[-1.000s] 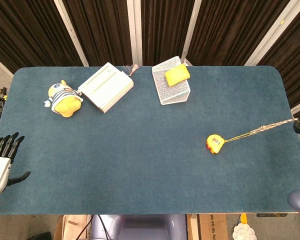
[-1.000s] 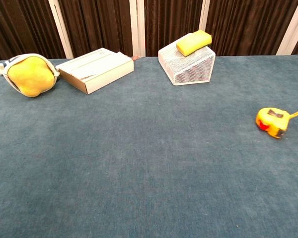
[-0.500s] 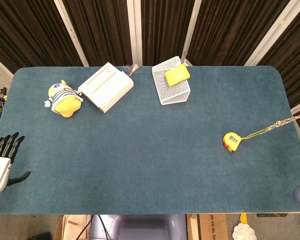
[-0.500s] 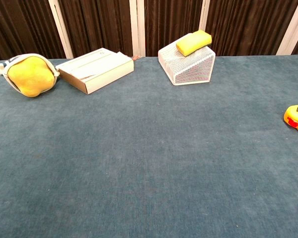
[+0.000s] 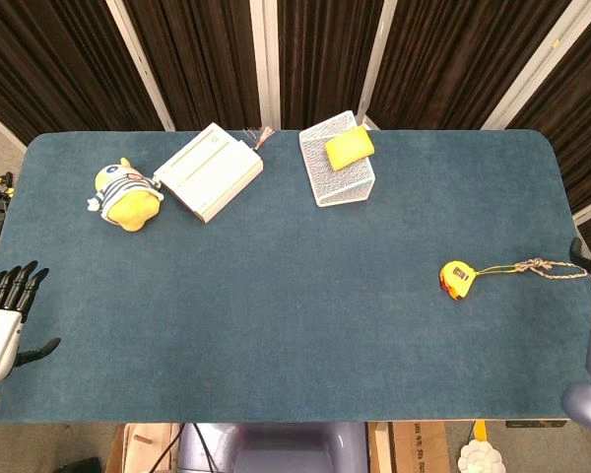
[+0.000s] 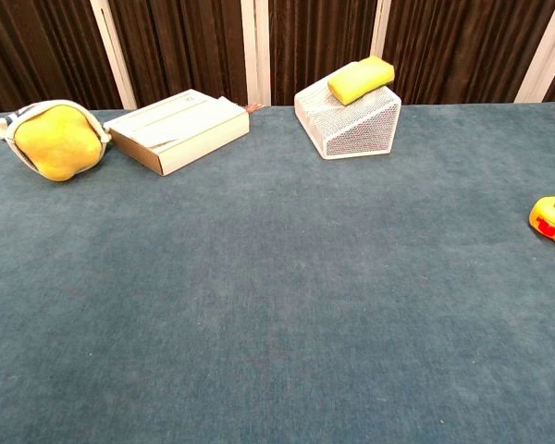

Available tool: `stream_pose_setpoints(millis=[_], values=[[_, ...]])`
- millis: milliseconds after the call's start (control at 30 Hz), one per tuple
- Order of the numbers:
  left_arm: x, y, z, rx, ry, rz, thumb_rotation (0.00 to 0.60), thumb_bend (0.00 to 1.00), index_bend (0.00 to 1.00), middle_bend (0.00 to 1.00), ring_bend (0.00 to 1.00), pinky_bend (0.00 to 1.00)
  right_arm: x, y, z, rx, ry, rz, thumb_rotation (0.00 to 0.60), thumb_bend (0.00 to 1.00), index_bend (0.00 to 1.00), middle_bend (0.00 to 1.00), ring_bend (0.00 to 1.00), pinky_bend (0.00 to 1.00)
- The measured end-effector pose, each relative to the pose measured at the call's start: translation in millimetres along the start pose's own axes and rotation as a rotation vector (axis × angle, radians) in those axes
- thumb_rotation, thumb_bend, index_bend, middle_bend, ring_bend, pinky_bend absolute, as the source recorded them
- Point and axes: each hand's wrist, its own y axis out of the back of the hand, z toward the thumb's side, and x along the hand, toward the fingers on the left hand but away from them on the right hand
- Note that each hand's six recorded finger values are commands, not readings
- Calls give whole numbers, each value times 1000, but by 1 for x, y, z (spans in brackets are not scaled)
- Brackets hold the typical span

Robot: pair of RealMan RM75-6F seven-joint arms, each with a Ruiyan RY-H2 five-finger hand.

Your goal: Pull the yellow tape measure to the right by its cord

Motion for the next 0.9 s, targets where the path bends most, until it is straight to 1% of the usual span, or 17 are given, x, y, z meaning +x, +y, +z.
stream_pose_setpoints(millis=[67, 100, 167, 233, 367, 400, 500, 600, 700, 800, 900], values=[[0, 0, 0, 0, -1, 0, 600, 0, 0, 0, 0, 0, 7, -4, 8, -18, 25, 15, 600, 365, 0, 0, 0, 0], [0, 0, 0, 0, -2, 0, 600, 0, 0, 0, 0, 0, 12, -7, 14, -31, 46, 27, 600, 342, 0, 0, 0, 0], [0, 0, 0, 1, -2, 1, 600, 0, 0, 0, 0, 0, 24, -12, 24, -49, 84, 45, 600, 246, 0, 0, 0, 0], [0, 0, 0, 1, -3, 1, 600, 0, 0, 0, 0, 0, 39, -16, 35, -66, 137, 62, 600, 203, 0, 0, 0, 0], [-1, 1, 0, 7, -5, 1, 600, 0, 0, 0, 0, 0, 74, -25, 52, -69, 256, 90, 600, 197, 0, 0, 0, 0], [-1, 1, 0, 8, -5, 2, 600, 0, 0, 0, 0, 0, 88, -29, 56, -68, 294, 104, 600, 196, 0, 0, 0, 0], [-2, 1, 0, 9, -5, 3, 600, 0, 0, 0, 0, 0, 125, -38, 60, -66, 376, 139, 600, 196, 0, 0, 0, 0], [-2, 2, 1, 12, -10, 4, 600, 0, 0, 0, 0, 0, 156, -43, 58, -59, 433, 152, 600, 195, 0, 0, 0, 0], [-3, 1, 1, 14, -14, 1, 600, 0, 0, 0, 0, 0, 178, -44, 52, -45, 472, 127, 600, 195, 0, 0, 0, 0], [-3, -1, 1, 17, -12, -7, 600, 0, 0, 0, 0, 0, 189, -44, 44, -20, 488, 85, 600, 196, 0, 0, 0, 0], [-3, -2, 0, 17, -9, -7, 600, 0, 0, 0, 0, 0, 194, -47, 39, -11, 489, 68, 600, 195, 0, 0, 0, 0]])
